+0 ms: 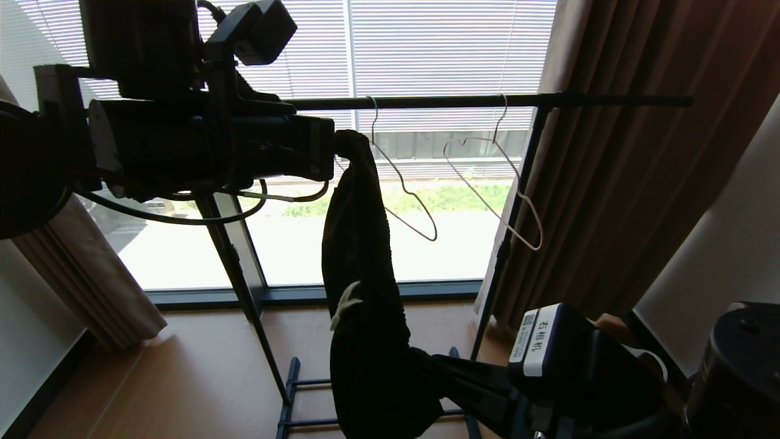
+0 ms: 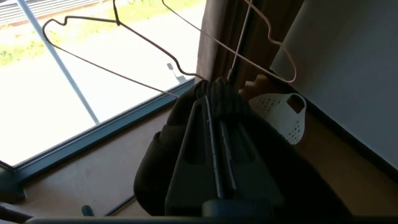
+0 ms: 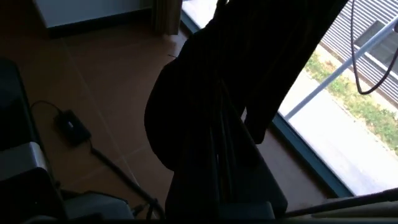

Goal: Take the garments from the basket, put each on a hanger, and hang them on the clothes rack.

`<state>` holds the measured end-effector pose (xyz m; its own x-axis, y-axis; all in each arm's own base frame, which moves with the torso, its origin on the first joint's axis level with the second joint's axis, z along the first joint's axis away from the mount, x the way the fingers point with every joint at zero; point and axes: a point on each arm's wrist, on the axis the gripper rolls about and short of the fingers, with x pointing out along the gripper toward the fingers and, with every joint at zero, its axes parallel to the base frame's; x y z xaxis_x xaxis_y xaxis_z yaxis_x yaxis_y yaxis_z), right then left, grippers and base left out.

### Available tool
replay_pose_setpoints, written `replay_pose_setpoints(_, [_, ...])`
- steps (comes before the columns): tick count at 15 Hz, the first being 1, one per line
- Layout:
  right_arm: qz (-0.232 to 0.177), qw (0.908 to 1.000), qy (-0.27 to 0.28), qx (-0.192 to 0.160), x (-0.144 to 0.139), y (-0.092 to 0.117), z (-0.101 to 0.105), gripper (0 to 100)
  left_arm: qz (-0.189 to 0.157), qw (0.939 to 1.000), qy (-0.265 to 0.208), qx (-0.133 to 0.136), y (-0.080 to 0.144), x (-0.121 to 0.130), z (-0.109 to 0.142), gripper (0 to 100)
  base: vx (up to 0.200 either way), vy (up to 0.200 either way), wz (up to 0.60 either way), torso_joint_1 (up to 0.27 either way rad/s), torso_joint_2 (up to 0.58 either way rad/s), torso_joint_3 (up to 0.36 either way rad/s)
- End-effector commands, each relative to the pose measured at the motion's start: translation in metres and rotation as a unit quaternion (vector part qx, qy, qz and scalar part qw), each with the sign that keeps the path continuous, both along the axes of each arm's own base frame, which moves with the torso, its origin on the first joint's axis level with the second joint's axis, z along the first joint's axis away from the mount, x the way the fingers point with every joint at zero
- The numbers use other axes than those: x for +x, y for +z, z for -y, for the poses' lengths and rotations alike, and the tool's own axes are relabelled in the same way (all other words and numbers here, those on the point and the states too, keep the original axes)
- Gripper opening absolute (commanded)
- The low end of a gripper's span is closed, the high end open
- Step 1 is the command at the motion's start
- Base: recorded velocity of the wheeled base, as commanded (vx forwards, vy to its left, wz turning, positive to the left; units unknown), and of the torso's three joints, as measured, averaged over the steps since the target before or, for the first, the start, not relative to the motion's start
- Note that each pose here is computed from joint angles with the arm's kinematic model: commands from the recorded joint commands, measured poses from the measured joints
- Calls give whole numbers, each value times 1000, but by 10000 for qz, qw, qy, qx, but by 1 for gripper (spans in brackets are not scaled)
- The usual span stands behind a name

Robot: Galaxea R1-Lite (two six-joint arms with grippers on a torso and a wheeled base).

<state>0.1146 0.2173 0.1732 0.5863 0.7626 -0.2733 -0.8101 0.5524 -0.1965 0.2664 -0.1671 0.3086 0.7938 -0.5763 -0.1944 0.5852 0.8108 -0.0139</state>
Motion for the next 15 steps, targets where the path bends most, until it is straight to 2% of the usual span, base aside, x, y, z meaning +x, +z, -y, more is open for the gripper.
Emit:
replay_pose_setpoints(1, [-220,9997,-60,46,-3,-21,-30,0,-58,9998,-188,39,-6,5,18,0,0,0,0,0,0,0])
replay_pose_setpoints(4, [-414,9980,-214,416,-8,-23,-52,0,-56,9993,-355,30,-6,3,30,0,0,0,0,0,0,0])
replay_pose_setpoints(5, [-442,9969,-350,546,-8,-19,-55,0,-62,9992,-401,34,-6,1,33,0,0,0,0,0,0,0])
replay_pose_setpoints(7, [-429,9967,-410,549,-8,-18,-54,0,-62,9991,-424,34,-6,0,33,0,0,0,0,0,0,0])
replay_pose_setpoints(9, [-341,9972,-436,500,-9,-14,-45,0,-55,9991,-409,31,-5,-3,30,0,0,0,0,0,0,0])
replay_pose_setpoints(11, [-175,9978,-614,152,3,-11,-27,0,-42,9996,-294,22,-2,-9,17,0,0,0,0,0,0,0])
replay_pose_setpoints(12, [-167,9976,-659,87,5,-10,-22,0,-49,9997,-248,26,-3,-10,13,0,0,0,0,0,0,0])
replay_pose_setpoints(15, [-25,9942,-1069,-122,35,-1,4,0,-90,9999,-66,60,-4,-26,-11,0,0,0,0,0,0,0])
